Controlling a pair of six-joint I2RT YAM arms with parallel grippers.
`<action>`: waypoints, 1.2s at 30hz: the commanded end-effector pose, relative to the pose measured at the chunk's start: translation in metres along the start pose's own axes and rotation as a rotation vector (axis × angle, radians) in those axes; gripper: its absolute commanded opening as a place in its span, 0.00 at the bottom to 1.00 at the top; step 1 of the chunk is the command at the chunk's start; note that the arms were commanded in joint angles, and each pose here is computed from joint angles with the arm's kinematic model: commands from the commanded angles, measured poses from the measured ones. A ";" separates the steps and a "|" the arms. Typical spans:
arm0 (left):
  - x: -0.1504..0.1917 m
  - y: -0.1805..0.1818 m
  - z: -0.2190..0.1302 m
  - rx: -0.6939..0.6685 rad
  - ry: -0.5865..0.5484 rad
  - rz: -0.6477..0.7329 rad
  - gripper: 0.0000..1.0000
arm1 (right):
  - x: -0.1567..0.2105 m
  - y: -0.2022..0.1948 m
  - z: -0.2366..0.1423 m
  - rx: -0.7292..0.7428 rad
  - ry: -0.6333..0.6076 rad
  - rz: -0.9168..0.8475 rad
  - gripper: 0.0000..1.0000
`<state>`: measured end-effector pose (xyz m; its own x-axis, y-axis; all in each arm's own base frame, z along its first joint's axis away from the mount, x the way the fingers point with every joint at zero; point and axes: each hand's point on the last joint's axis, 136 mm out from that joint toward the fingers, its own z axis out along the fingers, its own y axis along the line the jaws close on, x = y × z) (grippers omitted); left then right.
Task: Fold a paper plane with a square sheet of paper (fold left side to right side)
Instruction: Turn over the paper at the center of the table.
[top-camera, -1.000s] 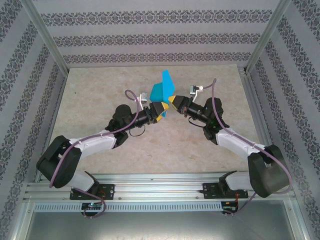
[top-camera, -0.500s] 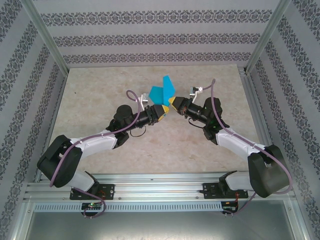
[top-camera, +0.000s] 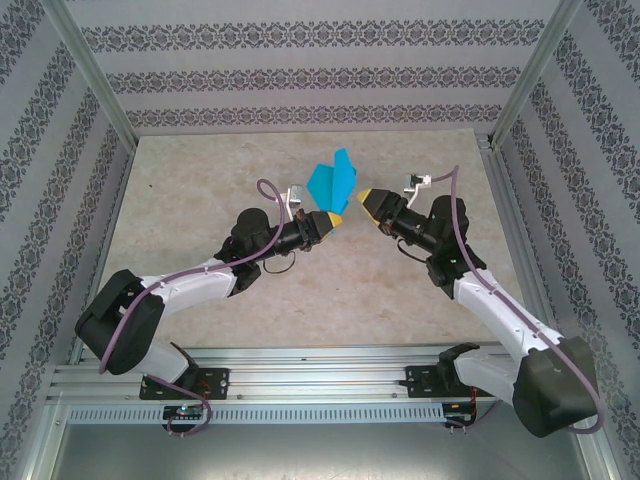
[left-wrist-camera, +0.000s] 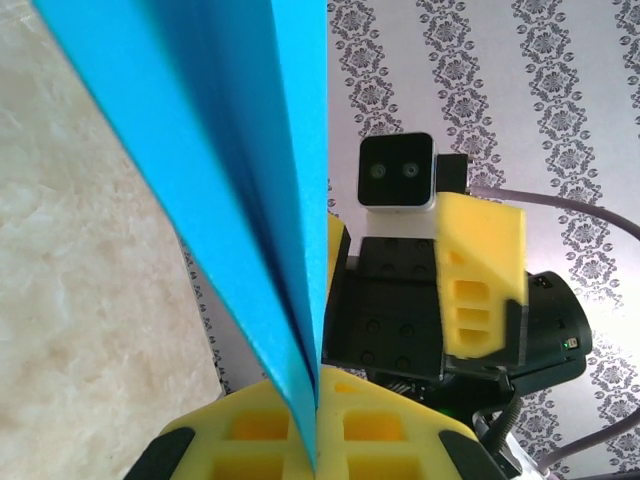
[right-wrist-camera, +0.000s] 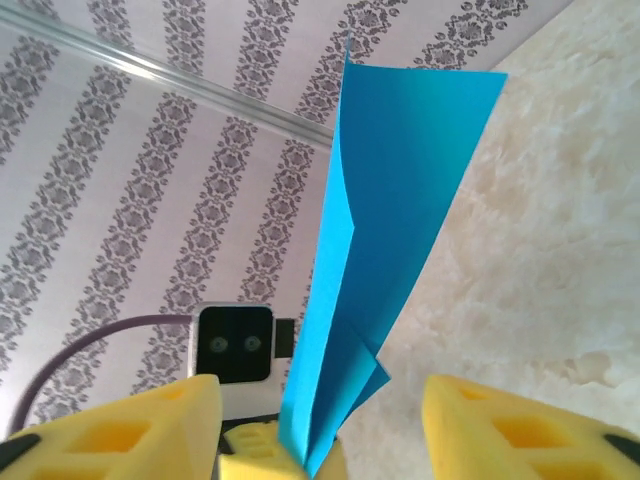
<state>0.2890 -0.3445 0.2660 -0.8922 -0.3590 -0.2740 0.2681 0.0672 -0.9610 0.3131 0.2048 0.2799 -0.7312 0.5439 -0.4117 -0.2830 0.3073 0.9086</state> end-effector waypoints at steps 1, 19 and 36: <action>0.001 -0.011 0.006 0.020 0.003 0.046 0.00 | 0.019 -0.026 0.003 0.054 0.035 0.083 0.65; 0.009 -0.020 0.009 0.035 0.039 0.069 0.00 | 0.011 0.012 0.048 -0.108 0.048 0.141 0.57; 0.016 -0.009 0.003 -0.039 0.067 0.125 0.39 | -0.004 0.001 0.033 -0.030 0.009 0.105 0.00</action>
<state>0.2848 -0.3506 0.2602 -0.8882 -0.3243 -0.3255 0.3025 0.1203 -0.9455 0.3359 0.2407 0.2694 -0.7961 0.5560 -0.2389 -0.1769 0.1637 0.9705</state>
